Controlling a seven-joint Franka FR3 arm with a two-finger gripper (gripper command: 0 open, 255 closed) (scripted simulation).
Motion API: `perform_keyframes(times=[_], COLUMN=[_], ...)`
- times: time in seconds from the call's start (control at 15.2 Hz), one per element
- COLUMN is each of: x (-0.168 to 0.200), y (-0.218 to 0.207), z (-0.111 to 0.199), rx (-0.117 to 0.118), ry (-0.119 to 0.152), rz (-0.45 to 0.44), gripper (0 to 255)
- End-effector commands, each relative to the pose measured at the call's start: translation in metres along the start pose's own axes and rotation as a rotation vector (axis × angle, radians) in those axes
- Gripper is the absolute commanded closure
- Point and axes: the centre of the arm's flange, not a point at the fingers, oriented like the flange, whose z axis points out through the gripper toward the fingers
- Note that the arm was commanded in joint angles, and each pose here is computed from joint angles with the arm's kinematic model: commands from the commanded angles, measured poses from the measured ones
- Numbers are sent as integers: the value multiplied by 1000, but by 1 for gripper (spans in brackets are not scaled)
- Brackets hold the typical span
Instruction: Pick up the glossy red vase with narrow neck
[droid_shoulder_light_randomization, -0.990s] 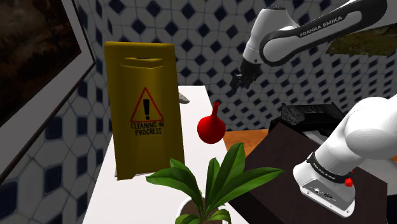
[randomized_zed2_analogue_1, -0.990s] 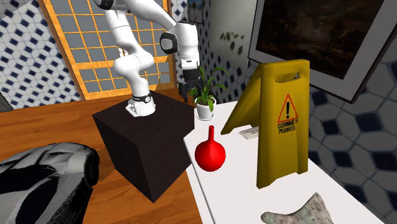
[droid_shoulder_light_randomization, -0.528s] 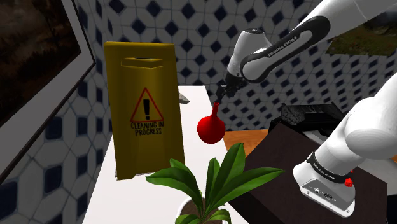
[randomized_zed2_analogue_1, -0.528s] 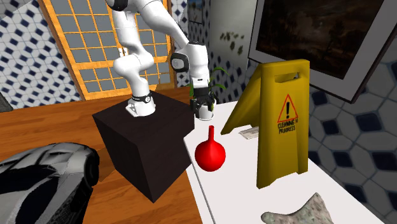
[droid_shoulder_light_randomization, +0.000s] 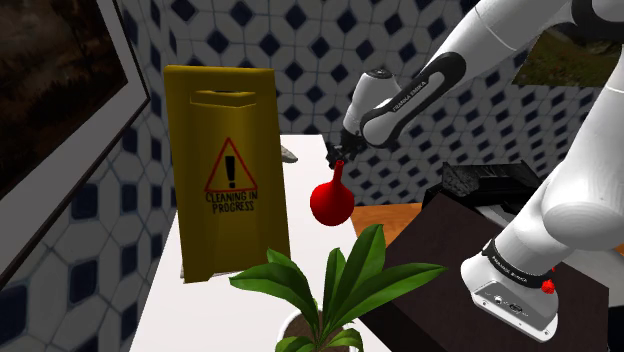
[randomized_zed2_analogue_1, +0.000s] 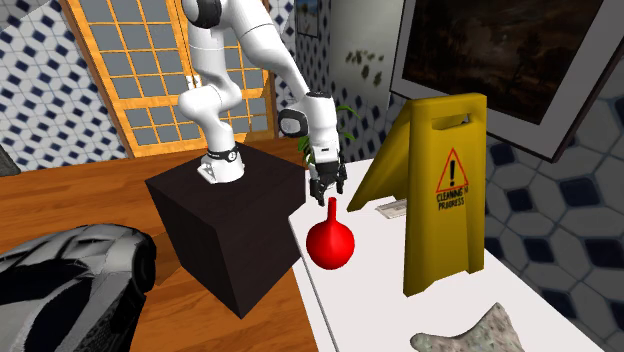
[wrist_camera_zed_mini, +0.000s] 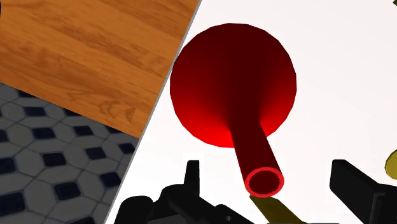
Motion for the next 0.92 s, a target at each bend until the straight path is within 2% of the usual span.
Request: perform_keyframes(times=[0.0, 0.26, 0.33, 0.86], x=[-2, -5, -5, -5], y=[0, 0, 0, 0], z=[12, 25, 26, 26], rx=[0, 0, 0, 0], ry=[1, 1, 1, 1], rz=[0, 0, 0, 0], gripper=[0, 0, 255, 255])
